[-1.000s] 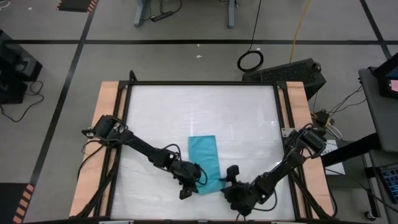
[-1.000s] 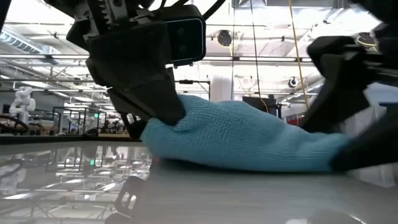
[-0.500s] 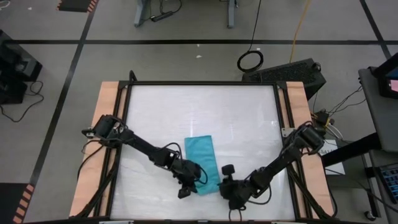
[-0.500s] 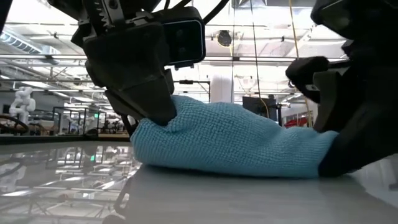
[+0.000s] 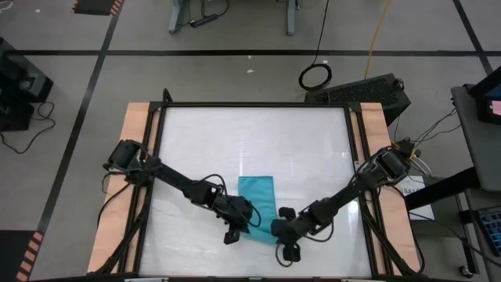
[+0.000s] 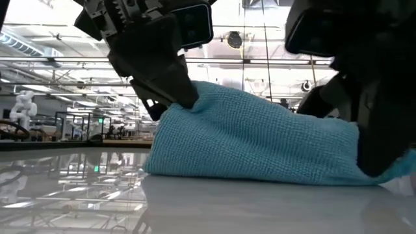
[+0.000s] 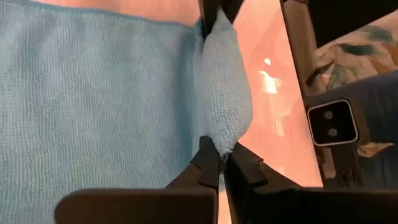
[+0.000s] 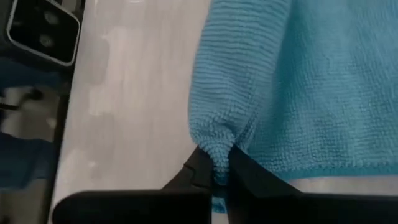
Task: Roll towel
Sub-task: Roll the blue microfiber towel
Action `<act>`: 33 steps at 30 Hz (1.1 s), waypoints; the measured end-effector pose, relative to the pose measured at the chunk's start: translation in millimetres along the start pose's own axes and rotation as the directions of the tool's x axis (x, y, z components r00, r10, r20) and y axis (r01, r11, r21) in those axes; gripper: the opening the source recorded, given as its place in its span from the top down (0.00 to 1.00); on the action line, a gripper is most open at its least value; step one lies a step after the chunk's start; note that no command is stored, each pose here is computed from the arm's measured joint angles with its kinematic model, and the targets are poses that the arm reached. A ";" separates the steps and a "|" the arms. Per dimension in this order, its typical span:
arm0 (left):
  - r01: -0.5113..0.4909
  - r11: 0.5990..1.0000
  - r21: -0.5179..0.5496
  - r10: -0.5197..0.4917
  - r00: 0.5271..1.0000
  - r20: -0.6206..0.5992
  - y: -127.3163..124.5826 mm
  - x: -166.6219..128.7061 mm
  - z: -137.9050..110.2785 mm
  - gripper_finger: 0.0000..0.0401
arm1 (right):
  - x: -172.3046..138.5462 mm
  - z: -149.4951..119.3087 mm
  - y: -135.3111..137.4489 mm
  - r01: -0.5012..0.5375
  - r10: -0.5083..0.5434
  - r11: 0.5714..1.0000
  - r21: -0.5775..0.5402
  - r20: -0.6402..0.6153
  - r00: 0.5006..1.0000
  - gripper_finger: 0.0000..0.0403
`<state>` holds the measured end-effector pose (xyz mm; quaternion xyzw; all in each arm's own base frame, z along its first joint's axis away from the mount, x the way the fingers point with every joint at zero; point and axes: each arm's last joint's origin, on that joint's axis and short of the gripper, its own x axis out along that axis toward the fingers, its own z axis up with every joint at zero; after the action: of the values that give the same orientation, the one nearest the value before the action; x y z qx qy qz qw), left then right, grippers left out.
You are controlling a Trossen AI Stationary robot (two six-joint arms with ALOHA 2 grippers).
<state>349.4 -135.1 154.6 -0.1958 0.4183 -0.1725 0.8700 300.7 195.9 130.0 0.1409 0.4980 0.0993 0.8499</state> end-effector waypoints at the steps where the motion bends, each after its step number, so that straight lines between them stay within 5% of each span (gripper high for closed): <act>1: 0.000 1.000 0.000 0.000 1.000 -0.007 -0.8 -0.1 -0.8 0.98 | -0.7 1.7 -1.8 -0.015 0.015 1.000 0.020 -0.009 1.000 0.99; 15: 0.017 0.986 -0.168 -0.030 0.997 -0.070 -19.6 5.4 -19.9 0.98 | -4.3 24.6 -26.0 -0.236 0.247 0.964 0.120 -0.082 0.966 0.99; 33: -0.039 0.932 -0.361 0.002 0.995 -0.100 -26.3 7.6 -31.3 0.97 | -0.4 36.2 -53.3 -0.283 0.307 0.939 0.195 -0.106 0.946 0.99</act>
<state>325.4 -167.5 144.4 -0.3396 0.4871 -0.0928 0.7993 333.7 140.6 129.2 0.2820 0.5342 0.1901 0.7739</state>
